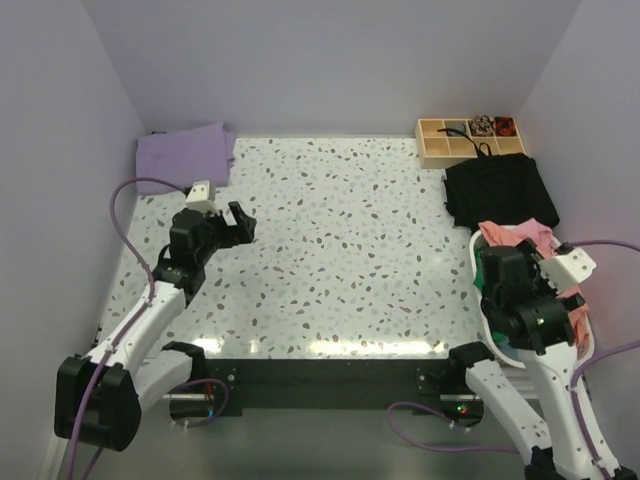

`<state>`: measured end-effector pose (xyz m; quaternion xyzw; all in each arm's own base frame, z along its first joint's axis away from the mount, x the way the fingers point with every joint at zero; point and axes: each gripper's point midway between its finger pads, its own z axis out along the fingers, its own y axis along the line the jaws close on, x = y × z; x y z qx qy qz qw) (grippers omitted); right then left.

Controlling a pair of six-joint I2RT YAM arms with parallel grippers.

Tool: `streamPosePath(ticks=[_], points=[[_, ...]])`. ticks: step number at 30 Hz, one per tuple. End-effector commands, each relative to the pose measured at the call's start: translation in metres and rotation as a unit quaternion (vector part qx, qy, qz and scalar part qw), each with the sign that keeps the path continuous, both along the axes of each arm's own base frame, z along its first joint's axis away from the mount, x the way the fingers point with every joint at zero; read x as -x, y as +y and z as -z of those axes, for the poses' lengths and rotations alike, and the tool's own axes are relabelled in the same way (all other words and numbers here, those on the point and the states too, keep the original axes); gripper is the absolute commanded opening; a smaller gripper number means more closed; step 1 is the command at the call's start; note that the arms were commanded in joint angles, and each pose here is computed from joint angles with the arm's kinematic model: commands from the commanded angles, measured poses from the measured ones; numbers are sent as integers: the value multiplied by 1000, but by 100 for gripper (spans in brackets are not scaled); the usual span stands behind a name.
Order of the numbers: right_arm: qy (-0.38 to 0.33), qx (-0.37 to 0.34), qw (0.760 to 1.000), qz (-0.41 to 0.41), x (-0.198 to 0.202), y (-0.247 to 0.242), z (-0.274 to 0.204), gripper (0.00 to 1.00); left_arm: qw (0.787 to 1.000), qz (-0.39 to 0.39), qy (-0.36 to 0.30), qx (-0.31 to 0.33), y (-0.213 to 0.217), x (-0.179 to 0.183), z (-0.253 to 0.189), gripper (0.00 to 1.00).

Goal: Fold and stack the t-shirts
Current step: Grab crumpled tshirt from bin with the right arm

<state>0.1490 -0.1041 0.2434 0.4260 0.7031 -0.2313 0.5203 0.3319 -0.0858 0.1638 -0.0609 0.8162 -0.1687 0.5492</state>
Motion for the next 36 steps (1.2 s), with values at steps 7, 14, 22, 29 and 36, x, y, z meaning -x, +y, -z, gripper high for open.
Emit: streamPosePath(ticks=[7,14,22,29,36], points=[[12,39,991,124,-4,-15,23,99,999,30,-11,8,-12,-12,-3,100],[42,67,986,147,-17,-15,47,97,998,59,4,10,-22,-15,8,100],[42,92,977,186,-28,-21,53,91,997,79,2,18,-29,-14,11,100],[41,106,973,202,-29,-26,53,60,996,84,7,19,-31,-14,16,100],[3,122,974,191,-32,-30,30,14,995,94,20,38,-39,-17,29,100]])
